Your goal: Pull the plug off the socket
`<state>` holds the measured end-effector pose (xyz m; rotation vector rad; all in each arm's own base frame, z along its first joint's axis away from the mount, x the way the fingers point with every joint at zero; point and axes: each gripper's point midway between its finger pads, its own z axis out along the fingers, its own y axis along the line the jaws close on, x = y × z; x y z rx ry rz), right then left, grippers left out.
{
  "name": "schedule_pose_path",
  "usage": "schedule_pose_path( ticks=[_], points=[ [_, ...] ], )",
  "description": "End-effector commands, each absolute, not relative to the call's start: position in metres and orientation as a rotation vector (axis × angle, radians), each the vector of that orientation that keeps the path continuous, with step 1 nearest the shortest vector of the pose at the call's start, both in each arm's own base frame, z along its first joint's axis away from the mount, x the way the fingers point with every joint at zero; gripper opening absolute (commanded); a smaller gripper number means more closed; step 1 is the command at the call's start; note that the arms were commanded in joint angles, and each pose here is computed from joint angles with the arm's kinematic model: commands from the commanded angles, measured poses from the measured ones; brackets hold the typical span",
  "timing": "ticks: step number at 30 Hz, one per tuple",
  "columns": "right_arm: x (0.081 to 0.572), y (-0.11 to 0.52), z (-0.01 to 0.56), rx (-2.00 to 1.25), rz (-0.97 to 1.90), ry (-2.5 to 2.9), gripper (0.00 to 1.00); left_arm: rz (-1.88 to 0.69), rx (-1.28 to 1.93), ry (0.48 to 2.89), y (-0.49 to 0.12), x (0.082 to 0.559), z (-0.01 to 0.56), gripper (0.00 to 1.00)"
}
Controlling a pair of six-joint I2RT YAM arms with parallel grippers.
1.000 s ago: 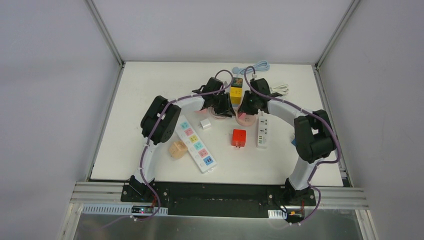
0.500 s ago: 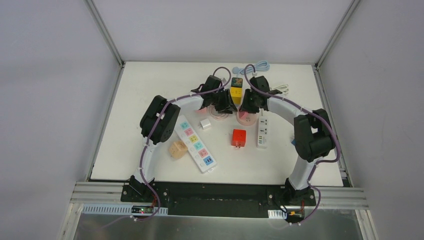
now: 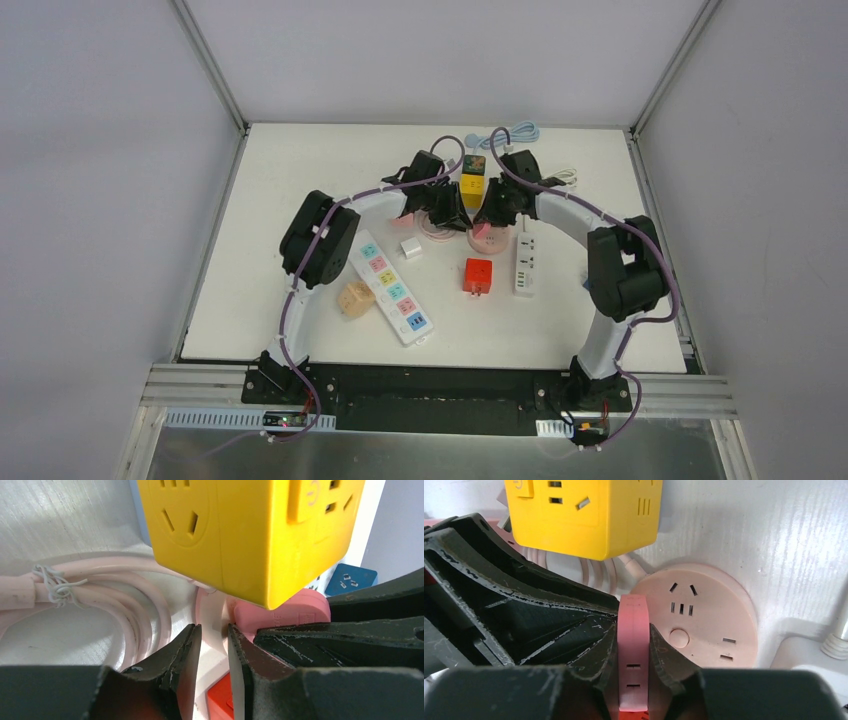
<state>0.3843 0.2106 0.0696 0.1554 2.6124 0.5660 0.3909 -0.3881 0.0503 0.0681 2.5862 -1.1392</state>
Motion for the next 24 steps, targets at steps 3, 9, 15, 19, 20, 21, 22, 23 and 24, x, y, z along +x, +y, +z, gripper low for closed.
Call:
schedule_pose_path(
  ticks=[3,9,15,19,20,21,22,23,24],
  points=[
    [0.403,0.235,0.106,0.145,0.820,2.484,0.00,-1.135,0.215,2.636,-0.390,0.377,0.049,0.27],
    [0.407,0.234,0.140,0.176,0.978,2.398,0.00,-1.075,0.191,2.692,-0.384,0.375,0.039,0.27],
    [0.403,0.233,0.134,0.222,1.041,2.413,0.00,-1.005,0.163,2.758,-0.377,0.374,0.029,0.26],
    [0.400,0.238,0.145,0.266,1.193,2.375,0.00,-0.926,0.148,2.815,-0.370,0.371,0.022,0.25],
    [0.401,0.235,0.144,0.273,1.185,2.373,0.00,-0.912,0.145,2.822,-0.369,0.371,0.022,0.25],
    [0.402,0.232,0.141,0.284,1.183,2.377,0.00,-0.902,0.144,2.831,-0.368,0.370,0.021,0.24],
    [0.403,0.227,0.138,0.308,1.190,2.380,0.00,-0.892,0.142,2.840,-0.367,0.370,0.019,0.24],
    [0.403,0.224,0.136,0.326,1.203,2.380,0.00,-0.885,0.142,2.851,-0.367,0.369,0.017,0.24],
    [0.404,0.221,0.134,0.348,1.219,2.378,0.00,-0.879,0.138,2.860,-0.366,0.368,0.016,0.24]
  ],
)
